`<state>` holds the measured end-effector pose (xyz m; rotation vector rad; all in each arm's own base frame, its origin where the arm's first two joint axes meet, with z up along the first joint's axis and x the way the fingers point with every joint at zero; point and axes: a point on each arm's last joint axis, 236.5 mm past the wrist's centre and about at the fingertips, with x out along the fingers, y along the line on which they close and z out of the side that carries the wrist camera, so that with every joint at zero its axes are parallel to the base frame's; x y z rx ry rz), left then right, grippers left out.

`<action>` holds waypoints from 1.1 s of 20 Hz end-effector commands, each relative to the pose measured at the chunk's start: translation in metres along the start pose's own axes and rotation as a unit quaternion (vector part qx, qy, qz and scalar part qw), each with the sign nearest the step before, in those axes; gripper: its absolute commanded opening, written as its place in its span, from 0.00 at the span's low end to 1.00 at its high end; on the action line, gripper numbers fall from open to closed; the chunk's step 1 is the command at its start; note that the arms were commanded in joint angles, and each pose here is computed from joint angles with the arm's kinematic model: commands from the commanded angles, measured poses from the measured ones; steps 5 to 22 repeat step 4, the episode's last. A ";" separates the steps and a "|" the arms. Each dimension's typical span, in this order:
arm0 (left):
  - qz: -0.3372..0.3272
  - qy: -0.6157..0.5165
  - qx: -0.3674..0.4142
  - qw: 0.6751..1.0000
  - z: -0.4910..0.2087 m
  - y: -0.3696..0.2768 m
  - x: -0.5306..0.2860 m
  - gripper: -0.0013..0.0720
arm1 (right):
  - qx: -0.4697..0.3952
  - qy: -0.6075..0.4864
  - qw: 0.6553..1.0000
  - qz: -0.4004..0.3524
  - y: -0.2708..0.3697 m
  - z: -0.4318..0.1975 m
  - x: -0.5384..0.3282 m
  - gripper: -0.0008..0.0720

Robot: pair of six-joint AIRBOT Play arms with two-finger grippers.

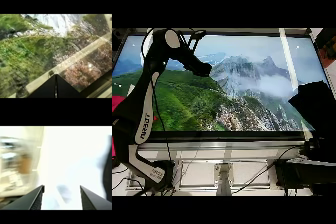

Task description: Fold the clothes and pants, and hang the long-sleeved shirts on hangers.

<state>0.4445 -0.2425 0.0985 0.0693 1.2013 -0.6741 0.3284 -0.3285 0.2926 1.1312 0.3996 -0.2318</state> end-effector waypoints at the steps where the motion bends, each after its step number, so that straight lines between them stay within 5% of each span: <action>1: 0.000 0.000 0.000 1.000 0.000 0.000 0.000 0.03 | -0.066 -0.012 0.983 0.169 0.126 -0.018 -0.002 0.70; 4: 0.000 0.000 0.000 1.000 0.000 0.000 0.000 0.03 | -0.080 0.037 0.980 0.180 0.154 -0.058 0.035 0.70; 22: 0.000 0.000 0.000 1.000 0.000 0.000 0.000 0.03 | -0.080 0.037 0.980 0.180 0.154 -0.058 0.035 0.70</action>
